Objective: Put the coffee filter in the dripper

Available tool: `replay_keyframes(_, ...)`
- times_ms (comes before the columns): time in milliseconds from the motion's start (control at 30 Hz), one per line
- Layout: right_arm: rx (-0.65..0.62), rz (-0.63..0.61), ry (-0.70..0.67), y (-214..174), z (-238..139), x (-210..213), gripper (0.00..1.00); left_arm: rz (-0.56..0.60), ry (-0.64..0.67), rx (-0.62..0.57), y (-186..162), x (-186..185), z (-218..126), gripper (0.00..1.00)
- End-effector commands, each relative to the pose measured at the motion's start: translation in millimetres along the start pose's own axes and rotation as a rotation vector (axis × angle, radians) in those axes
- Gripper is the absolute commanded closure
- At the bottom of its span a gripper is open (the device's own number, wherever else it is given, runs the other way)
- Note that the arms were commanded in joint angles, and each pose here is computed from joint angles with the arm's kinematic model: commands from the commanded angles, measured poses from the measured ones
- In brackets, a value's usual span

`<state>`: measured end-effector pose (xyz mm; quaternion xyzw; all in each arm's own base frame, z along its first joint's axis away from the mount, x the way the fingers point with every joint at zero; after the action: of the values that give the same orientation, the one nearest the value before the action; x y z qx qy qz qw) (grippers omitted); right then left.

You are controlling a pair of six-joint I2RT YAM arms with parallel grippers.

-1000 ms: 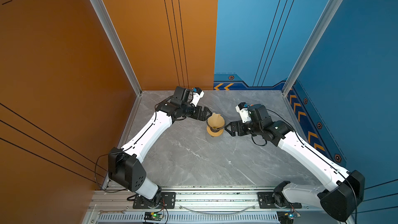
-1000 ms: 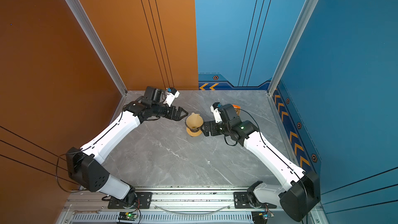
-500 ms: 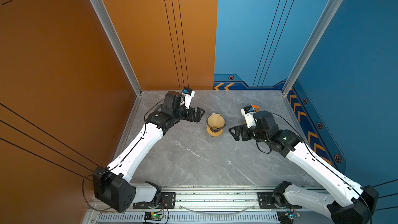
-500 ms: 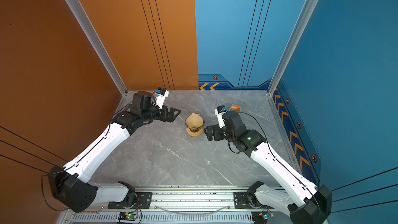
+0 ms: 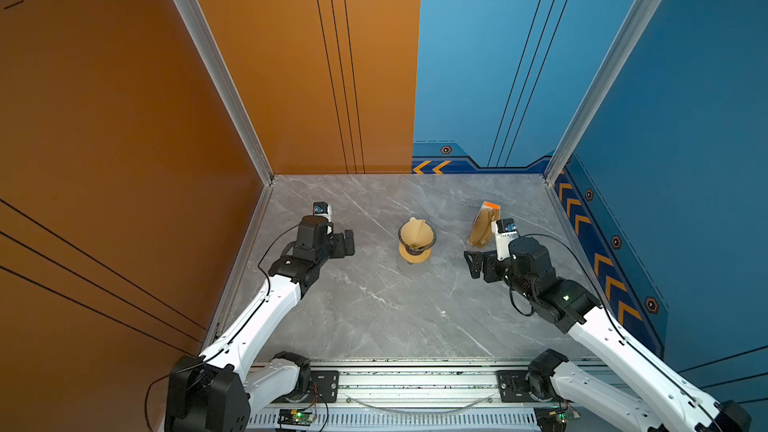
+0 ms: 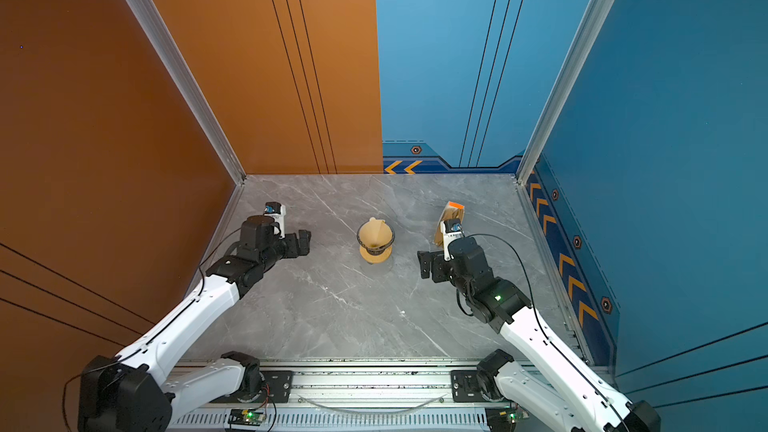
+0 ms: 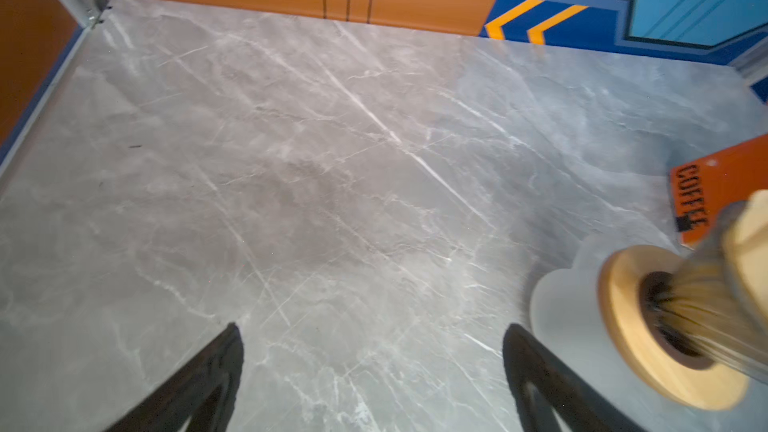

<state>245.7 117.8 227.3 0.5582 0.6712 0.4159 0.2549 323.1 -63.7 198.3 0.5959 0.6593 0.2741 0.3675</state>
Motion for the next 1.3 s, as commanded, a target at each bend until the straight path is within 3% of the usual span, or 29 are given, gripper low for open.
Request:
replay_keyframes(0, -0.108, 0.011, -0.041, 12, -2, -11, 0.0, -0.003, 0.116, -0.081, 5, 20, 2, 0.02)
replay_keyframes(167, -0.09, 0.05, -0.105, 1, 6, -27, 0.0, 0.057, 0.229, -0.145, 1, 43, 6, 0.02)
replay_keyframes(433, -0.048, 0.089, -0.223, -16, 21, -57, 0.0, 0.132, 0.243, -0.219, -5, 50, 23, 0.02)
replay_keyframes(533, -0.03, 0.088, -0.259, -21, 27, -65, 0.0, 0.205, 0.208, -0.313, -6, 47, 29, 0.02)
replay_keyframes(700, 0.009, 0.098, -0.34, -27, 31, -79, 0.0, 0.194, 0.229, -0.351, 0, 55, 36, 0.02)
replay_keyframes(900, -0.077, 0.103, -0.354, -14, 40, -85, 0.0, 0.241, 0.166, -0.368, 1, 45, 45, 0.02)
replay_keyframes(1033, -0.127, 0.116, -0.373, -7, 42, -92, 0.0, 0.246, 0.198, -0.374, 3, 51, 49, 0.02)
replay_keyframes(1267, -0.138, 0.087, -0.469, -5, 42, -120, 0.0, 0.247, 0.185, -0.383, 4, 53, 50, 0.02)
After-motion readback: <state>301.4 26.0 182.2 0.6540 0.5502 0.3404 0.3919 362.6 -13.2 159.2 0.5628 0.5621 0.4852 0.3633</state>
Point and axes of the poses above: each gripper's point midway between its finger pads, its own z axis out along the fingers, its own x axis along the line the jaws close on, y = z × x, the point moved 3 cm from there along -z, back along the fingers, and after that the axes turned 1 degree about -z, right-handed, at the moved point
